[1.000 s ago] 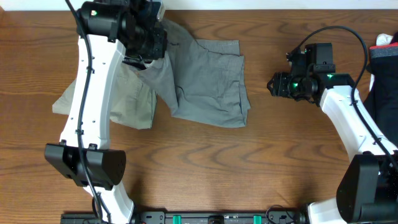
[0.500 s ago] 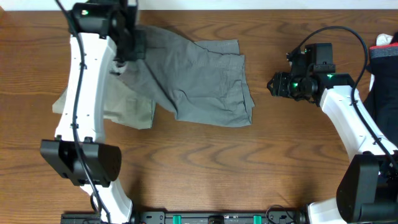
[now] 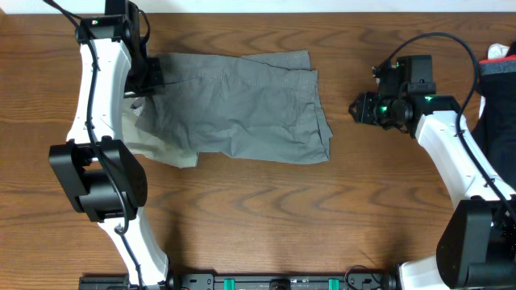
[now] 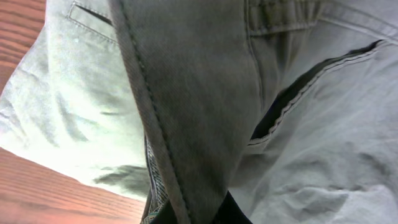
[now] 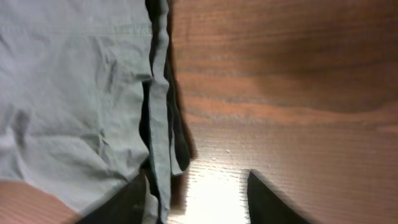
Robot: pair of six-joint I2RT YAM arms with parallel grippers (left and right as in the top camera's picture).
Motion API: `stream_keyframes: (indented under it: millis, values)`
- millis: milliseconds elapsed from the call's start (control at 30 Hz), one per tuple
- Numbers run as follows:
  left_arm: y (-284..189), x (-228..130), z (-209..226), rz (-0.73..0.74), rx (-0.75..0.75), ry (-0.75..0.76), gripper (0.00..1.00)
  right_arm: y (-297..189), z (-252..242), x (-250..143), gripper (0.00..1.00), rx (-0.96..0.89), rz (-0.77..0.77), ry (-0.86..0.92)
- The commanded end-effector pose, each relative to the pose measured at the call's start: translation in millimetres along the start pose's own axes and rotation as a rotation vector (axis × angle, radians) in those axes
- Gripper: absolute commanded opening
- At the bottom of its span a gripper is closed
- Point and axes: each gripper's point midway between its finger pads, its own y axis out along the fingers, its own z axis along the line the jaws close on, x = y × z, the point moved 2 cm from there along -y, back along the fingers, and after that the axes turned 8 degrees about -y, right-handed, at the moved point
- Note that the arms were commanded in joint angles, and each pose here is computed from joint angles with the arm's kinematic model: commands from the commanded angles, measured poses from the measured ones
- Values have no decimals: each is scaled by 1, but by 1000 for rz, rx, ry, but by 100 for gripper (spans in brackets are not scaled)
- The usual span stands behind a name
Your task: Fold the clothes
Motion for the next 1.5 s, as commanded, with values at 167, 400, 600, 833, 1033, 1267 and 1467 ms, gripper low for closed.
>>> stream_keyframes:
  millis: [167,400,600,833,1033,1267,1467]
  values:
    - [-10,0,-18,-8,-97,-3,7,49,29,2,19,168,16,-45]
    - [-10,-1,-21,-4,-116,-2,7,96,57,3,19,345,-23,-201]
    - [-12,-1,-21,-8,-119,-2,7,123,69,-12,19,440,2,-247]
    - [-12,0,-23,-8,-129,-2,8,158,22,-40,18,164,122,-89]
    - [-13,-1,-25,-4,-144,0,57,149,-52,-68,13,-285,227,76]
    - [-21,0,-25,-25,-150,0,75,121,-106,-90,11,-570,296,211]
    - [-29,-1,-25,-40,-154,1,83,94,-151,-108,9,-695,338,386]
